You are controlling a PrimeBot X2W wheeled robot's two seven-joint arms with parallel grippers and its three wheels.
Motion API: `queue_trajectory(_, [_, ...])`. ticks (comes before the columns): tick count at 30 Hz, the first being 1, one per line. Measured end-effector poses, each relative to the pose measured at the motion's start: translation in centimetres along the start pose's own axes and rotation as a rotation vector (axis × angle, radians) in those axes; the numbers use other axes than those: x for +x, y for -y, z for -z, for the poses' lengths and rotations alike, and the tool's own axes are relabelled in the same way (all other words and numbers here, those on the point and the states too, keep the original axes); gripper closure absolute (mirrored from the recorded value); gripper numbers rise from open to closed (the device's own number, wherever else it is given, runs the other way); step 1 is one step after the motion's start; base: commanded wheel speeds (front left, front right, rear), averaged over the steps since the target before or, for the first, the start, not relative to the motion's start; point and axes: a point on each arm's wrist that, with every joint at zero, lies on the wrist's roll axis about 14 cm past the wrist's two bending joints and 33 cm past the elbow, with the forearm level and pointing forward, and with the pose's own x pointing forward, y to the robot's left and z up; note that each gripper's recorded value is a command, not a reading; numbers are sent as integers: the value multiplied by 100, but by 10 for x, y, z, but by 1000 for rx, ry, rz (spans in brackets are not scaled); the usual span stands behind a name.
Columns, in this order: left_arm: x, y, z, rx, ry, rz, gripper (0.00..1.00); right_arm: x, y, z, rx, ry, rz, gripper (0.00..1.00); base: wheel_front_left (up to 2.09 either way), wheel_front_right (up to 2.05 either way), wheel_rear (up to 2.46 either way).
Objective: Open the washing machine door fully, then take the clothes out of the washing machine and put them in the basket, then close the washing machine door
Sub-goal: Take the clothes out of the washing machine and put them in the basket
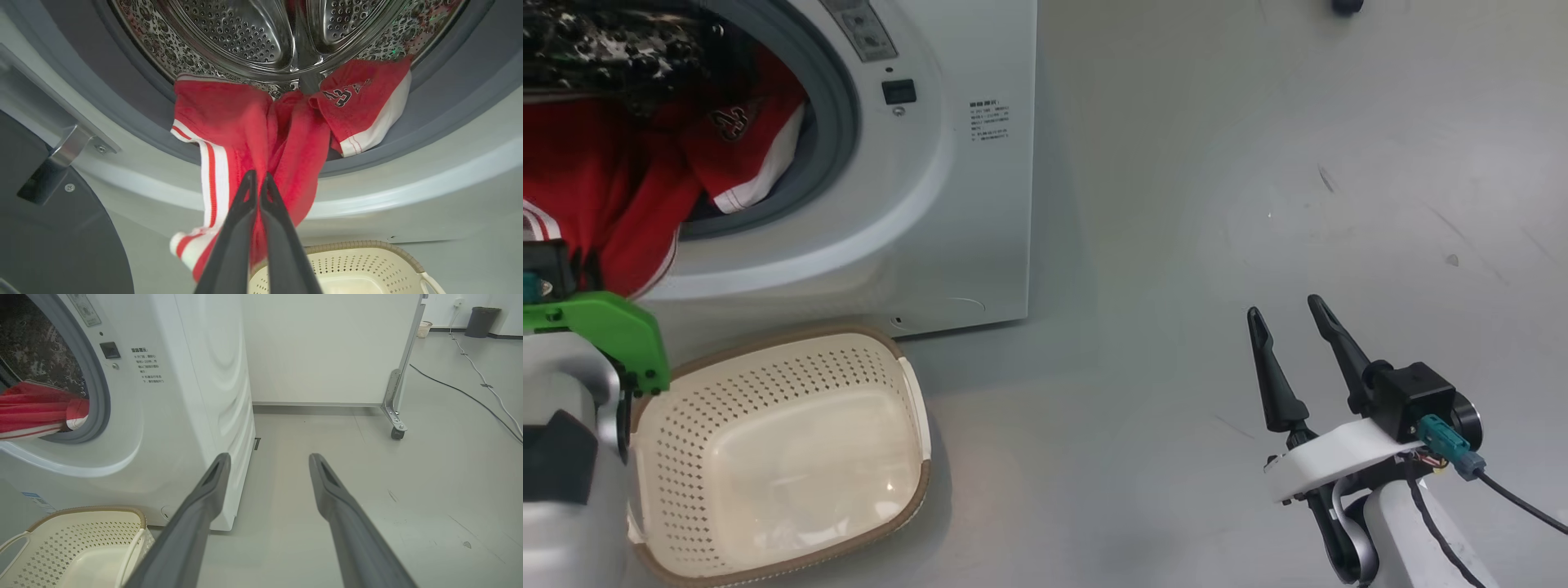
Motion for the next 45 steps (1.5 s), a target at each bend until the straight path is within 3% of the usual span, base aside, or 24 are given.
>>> queue_trajectory(22, [-74,3,-84,-95,392,31,100,-19,-22,-31,5,97,-61,0,0,0,0])
queue_trajectory(31, [-105,-1,-164,-138,668,29,100,-21,-19,-30,7,97,-52,0,0,0,0])
queue_trajectory(45, [-137,1,-194,-146,822,39,100,-22,-16,-32,4,103,-43,0,0,0,0])
